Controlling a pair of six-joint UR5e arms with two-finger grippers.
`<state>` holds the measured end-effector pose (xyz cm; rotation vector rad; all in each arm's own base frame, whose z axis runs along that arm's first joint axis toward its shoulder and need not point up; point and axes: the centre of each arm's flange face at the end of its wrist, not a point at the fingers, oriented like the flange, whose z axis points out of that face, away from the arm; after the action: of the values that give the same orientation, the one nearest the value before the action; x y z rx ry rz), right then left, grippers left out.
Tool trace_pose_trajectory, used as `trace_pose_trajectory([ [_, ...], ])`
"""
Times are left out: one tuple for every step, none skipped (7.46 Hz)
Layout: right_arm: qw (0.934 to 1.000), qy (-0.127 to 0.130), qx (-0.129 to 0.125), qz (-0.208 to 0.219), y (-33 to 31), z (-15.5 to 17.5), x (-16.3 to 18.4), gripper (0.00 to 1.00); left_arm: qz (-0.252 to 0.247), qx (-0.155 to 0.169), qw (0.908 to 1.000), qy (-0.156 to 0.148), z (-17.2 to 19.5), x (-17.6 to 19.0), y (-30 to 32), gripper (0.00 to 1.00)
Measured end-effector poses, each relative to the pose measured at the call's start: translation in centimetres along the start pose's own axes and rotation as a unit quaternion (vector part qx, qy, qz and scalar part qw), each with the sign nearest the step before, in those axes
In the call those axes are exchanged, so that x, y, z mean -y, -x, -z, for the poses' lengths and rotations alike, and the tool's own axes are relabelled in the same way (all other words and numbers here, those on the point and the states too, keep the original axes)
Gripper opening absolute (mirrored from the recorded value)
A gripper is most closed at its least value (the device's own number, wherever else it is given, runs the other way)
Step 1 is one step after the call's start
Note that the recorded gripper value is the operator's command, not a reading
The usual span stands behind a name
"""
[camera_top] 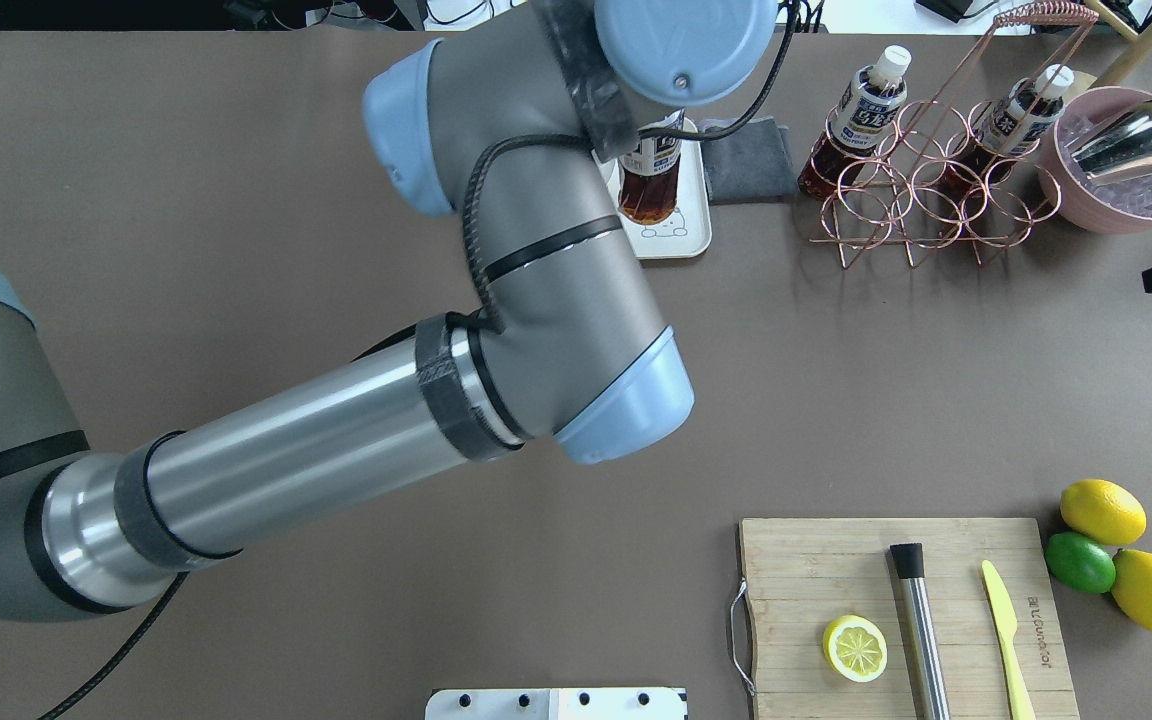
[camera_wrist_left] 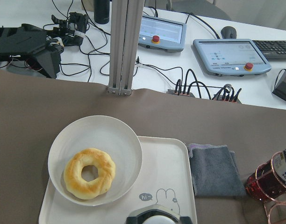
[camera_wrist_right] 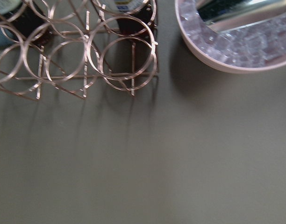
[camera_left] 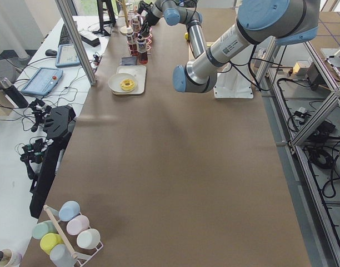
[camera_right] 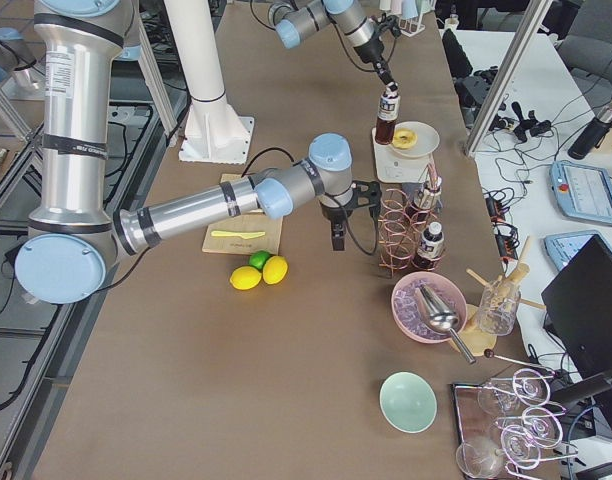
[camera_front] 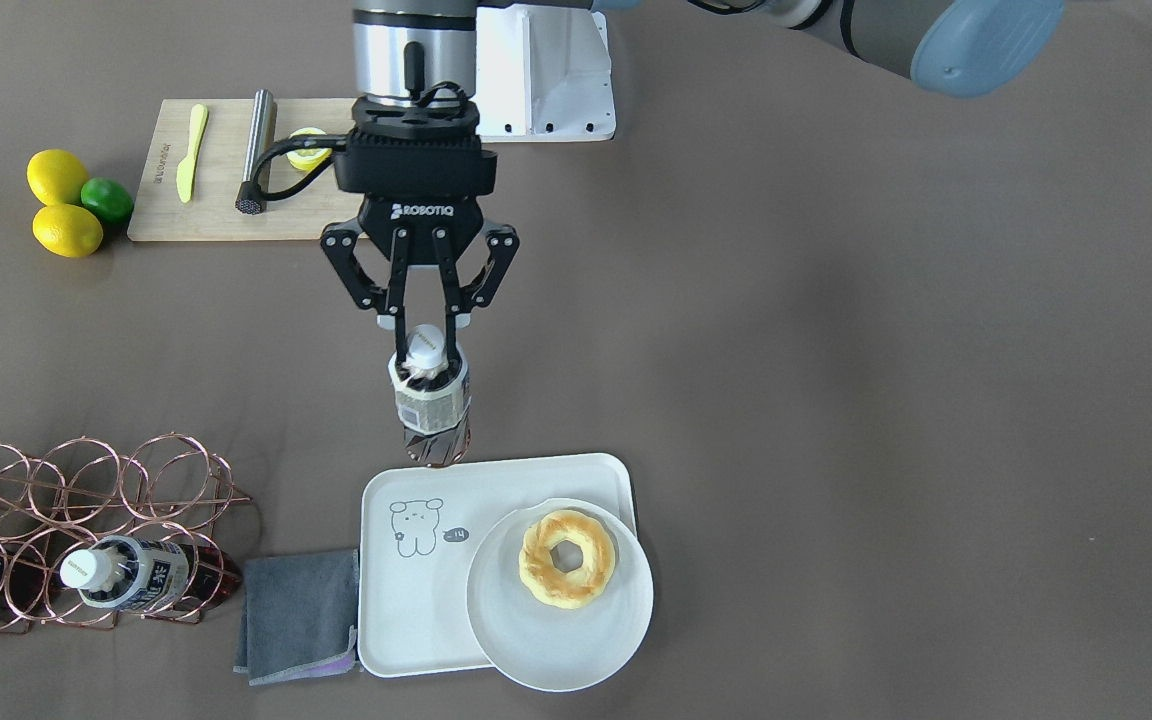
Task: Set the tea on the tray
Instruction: 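Lift the bottle with the left gripper and carry it to the white tray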
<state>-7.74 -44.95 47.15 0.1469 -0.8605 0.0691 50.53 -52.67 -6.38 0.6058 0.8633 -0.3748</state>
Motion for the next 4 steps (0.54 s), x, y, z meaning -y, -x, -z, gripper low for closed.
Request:
trace_pose_trajectory([
  [0.9997, 0.016, -0.017, 0.003, -3.6, -0.3, -1.3, 1.00, -0.002, 0.006, 1.0000, -0.006, -1.9, 2.1, -1.8, 0.00],
  [0.9983, 0.042, -0.040, 0.010, -6.5, -0.7, -2.3, 1.00, -0.006, 0.013, 0.9998, -0.010, -4.1, 3.8, -3.3, 0.00],
  [0.9944, 0.070, -0.070, 0.036, -9.1, -0.7, -2.8, 1.00, -0.010, 0.021, 0.9997, -0.010, -5.9, 4.6, -4.5, 0.00],
  [0.9885, 0.098, -0.097, 0.063, -11.3, -0.5, -3.2, 1.00, -0.013, 0.027, 0.9995, -0.008, -7.5, 4.7, -5.1, 0.00],
])
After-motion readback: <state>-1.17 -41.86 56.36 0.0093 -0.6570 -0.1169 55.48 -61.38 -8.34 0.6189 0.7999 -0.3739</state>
